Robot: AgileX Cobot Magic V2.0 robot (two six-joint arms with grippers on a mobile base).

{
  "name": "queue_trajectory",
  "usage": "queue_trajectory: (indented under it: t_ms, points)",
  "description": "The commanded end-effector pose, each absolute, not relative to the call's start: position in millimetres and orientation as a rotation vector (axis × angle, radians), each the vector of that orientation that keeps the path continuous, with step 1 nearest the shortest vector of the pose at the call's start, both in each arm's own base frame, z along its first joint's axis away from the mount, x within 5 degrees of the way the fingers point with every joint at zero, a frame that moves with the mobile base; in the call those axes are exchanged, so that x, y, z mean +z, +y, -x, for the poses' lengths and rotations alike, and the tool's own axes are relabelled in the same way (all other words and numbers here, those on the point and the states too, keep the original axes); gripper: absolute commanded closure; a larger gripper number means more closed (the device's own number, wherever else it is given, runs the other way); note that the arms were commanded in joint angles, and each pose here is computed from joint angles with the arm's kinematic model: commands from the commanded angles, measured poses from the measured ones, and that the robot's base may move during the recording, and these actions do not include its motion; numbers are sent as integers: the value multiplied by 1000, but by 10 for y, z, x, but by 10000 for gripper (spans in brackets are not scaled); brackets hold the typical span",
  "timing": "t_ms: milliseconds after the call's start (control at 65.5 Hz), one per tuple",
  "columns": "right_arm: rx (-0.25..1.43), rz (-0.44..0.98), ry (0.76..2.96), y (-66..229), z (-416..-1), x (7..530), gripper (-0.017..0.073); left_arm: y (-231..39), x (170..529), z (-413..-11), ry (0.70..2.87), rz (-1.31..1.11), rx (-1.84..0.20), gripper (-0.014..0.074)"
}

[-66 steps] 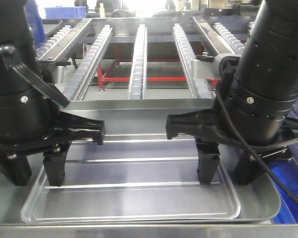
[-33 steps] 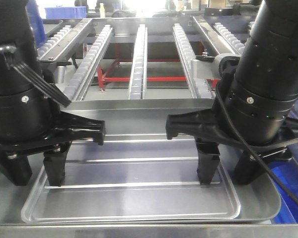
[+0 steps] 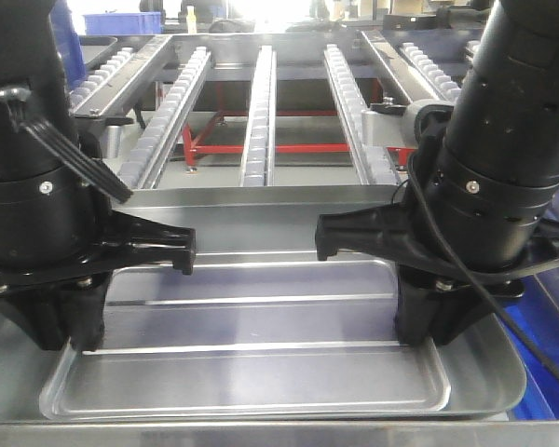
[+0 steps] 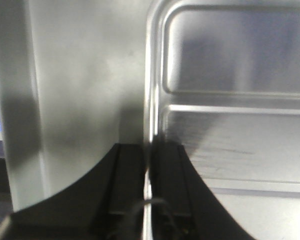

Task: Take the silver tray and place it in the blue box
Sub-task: 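Close both grippers on the tray's opposite rims, then lift the silver tray with both grippers and pull it toward the robot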

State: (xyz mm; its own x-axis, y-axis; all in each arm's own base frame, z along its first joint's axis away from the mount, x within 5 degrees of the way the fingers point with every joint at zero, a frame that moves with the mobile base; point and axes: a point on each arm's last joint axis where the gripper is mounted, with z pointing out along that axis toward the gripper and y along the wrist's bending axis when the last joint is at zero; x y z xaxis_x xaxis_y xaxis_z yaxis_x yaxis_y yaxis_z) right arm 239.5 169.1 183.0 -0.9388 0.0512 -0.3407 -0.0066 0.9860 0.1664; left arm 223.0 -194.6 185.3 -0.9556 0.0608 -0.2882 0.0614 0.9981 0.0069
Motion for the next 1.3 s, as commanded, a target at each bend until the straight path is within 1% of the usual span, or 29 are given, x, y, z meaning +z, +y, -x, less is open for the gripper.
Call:
queue_trajectory:
  t_ms: [0, 275, 397, 534, 717, 809, 885, 1038, 1129, 1282]
  points:
    - [293, -15, 2701, 1718, -2445, 2001, 501, -1964, 1924, -2236, 2828, -84, -27, 601]
    - [255, -25, 2727, 1719, -2464, 2082, 501, -1956, 1970, -2283, 2816, -11, -115, 599]
    - [232, -33, 2739, 1741, -2497, 2198, 501, -1926, 2103, -2259, 2783, -3, -154, 599]
    - [251, -43, 2720, 1765, -2525, 2264, 501, -1870, 2308, -2203, 2735, 9, -207, 599]
    - [281, -94, 2693, 1712, -2460, 2429, 501, -1790, 2545, -2118, 2679, 28, -271, 599]
    - [307, -127, 2670, 1692, -2404, 2537, 501, -1744, 2623, -2073, 2672, 37, -274, 599]
    - [300, -127, 2659, 1694, -2348, 2589, 501, -1728, 2658, -2034, 2675, 30, -267, 599]
    - [288, -122, 2646, 1746, -2203, 2624, 501, -1777, 2714, -1914, 2677, -16, -280, 599]
    - [296, -137, 2661, 1736, -2088, 2586, 501, -1807, 2743, -1804, 2669, -24, -314, 599]
    - [329, -112, 2661, 1713, -1872, 2608, 501, -1807, 2707, -1583, 2674, -25, -339, 599]
